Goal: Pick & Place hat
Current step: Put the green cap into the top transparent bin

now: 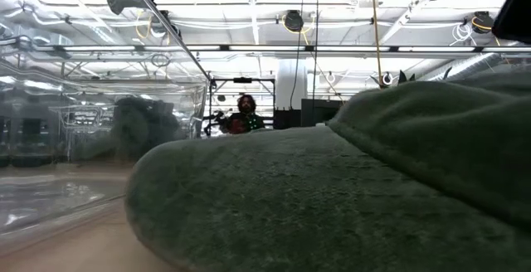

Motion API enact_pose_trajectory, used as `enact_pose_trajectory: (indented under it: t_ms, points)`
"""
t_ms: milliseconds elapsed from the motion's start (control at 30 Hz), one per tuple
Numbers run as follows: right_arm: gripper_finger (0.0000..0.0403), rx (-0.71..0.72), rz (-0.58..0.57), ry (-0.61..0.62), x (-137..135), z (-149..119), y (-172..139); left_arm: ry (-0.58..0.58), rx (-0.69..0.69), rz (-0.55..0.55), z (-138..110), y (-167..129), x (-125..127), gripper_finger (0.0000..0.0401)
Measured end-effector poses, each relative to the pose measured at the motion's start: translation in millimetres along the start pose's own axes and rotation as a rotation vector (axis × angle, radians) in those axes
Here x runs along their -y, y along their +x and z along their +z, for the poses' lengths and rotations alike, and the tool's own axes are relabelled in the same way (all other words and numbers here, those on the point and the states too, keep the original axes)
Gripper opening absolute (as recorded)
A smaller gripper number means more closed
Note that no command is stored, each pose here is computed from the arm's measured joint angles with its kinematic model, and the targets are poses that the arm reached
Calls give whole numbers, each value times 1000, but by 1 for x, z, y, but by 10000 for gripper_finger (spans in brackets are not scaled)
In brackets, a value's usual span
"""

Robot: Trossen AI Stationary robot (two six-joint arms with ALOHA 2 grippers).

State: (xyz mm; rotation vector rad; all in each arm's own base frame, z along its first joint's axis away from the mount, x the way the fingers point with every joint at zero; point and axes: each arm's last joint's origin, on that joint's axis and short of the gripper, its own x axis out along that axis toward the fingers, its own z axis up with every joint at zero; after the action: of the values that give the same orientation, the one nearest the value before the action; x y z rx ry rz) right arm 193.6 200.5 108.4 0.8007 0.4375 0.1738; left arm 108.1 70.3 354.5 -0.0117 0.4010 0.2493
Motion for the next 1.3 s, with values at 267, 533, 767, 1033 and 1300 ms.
enact_pose_trajectory:
  t_ms: [267, 533, 767, 1033, 1300]
  points:
    - [72, -39, 98, -82, -3, 9, 4, 0, 0, 0, 0, 0, 0, 120]
    - [3, -3, 270, -135, -22, 29, -3, 0, 0, 0, 0, 0, 0, 120]
    - [1, 166, 396, -283, -58, 68, -40, 0, 0, 0, 0, 0, 0, 120]
    - [1, 630, 135, -665, -75, 124, -87, 1, 0, 0, 0, 0, 0, 120]
    - [0, 840, -149, -873, -63, 162, -95, 0, 0, 0, 0, 0, 0, 120]
